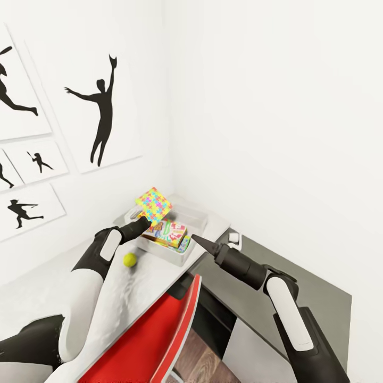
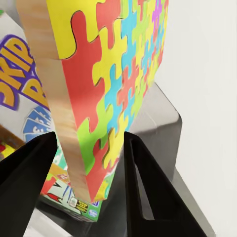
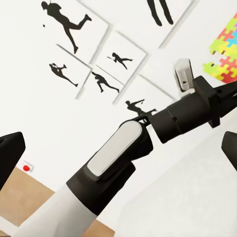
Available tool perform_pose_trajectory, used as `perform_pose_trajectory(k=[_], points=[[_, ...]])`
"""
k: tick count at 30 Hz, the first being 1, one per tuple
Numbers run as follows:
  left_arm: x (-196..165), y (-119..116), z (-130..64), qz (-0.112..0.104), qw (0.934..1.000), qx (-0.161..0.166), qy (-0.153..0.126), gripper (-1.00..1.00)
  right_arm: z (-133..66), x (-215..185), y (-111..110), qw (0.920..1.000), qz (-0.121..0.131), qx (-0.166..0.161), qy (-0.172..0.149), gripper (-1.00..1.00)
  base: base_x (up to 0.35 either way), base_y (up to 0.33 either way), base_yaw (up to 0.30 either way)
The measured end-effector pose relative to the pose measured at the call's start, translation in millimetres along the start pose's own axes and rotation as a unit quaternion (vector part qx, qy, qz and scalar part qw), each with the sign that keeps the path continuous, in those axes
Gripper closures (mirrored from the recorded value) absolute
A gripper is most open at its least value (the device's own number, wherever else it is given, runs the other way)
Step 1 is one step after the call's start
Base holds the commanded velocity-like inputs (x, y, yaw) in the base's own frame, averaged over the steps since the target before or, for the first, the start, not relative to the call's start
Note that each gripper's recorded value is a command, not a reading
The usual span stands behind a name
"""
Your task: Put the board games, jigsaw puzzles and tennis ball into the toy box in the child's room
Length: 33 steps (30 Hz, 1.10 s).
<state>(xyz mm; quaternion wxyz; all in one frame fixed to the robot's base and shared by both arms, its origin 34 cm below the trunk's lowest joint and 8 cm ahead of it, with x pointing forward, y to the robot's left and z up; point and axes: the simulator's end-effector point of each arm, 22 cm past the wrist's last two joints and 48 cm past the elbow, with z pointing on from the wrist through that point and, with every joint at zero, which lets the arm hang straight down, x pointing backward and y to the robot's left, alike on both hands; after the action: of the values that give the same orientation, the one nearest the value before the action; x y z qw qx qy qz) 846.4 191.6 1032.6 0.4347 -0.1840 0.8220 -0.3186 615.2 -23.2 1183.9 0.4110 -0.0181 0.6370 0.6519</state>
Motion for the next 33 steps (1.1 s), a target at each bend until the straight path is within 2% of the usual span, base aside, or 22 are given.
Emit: perform_pose_trajectory(k=[9, 21, 33], points=[[11.2, 0.1, 8.3, 0.022, 0.9997, -0.004, 0.008, 1.00, -1.3, -2.1, -8.9, 1.0000, 0.003, 0.006, -0.007, -1.00, 0.000, 0.000, 0.000], [26.5, 10.8, 17.0, 0.018, 0.9996, -0.011, 0.019, 1.00, -2.9, -1.3, -20.0, 0.9998, 0.008, 0.013, -0.009, -1.00, 0.000, 0.000, 0.000], [42.0, 11.5, 26.1, 0.012, 0.9994, -0.009, 0.030, 1.00, -3.4, 1.9, -29.9, 0.9997, 0.016, 0.018, -0.008, -1.00, 0.000, 0.000, 0.000]])
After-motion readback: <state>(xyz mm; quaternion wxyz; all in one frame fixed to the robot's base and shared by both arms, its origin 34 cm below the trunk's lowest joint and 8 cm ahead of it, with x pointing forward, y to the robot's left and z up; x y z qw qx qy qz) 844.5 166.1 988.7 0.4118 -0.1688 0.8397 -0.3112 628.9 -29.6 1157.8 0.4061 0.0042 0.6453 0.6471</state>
